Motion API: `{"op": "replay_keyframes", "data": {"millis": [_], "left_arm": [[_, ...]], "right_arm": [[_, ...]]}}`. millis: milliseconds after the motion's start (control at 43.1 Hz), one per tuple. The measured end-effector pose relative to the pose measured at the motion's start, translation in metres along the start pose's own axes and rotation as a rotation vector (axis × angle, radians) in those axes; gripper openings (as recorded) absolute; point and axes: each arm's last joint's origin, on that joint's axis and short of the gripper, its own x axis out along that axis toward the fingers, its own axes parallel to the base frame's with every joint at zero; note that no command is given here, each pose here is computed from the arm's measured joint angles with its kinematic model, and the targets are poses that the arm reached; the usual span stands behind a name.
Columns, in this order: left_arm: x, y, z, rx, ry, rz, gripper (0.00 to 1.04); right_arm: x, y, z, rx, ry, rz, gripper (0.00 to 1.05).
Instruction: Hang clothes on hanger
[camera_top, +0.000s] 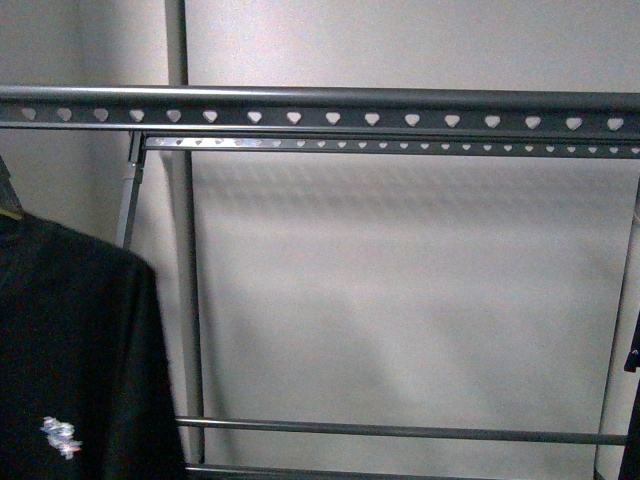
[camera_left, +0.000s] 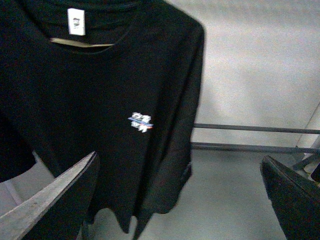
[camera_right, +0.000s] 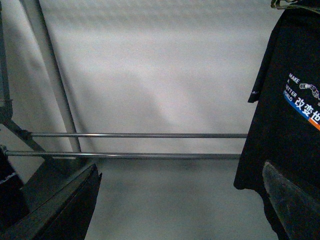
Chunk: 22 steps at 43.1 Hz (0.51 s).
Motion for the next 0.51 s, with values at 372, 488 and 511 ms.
{"op": "replay_keyframes", "data": {"millis": [372,488,511], "left_arm": [[0.036,0.005,0.027,-0.039,0.158,-0.137,0.98],[0.070,0.017,0.053,-0.157,0.212,0.048,0.98],[0.082,0.020,0.059,-0.212,0.227,0.114,0.98]], "right_arm": [[0.000,0.000,0.000,0.000,0.000,0.002,0.97],[0.000,0.000,0.000,0.000,0.000,0.001,0.97],[0.000,0.000,0.000,0.000,0.000,0.001,0.97]]}}
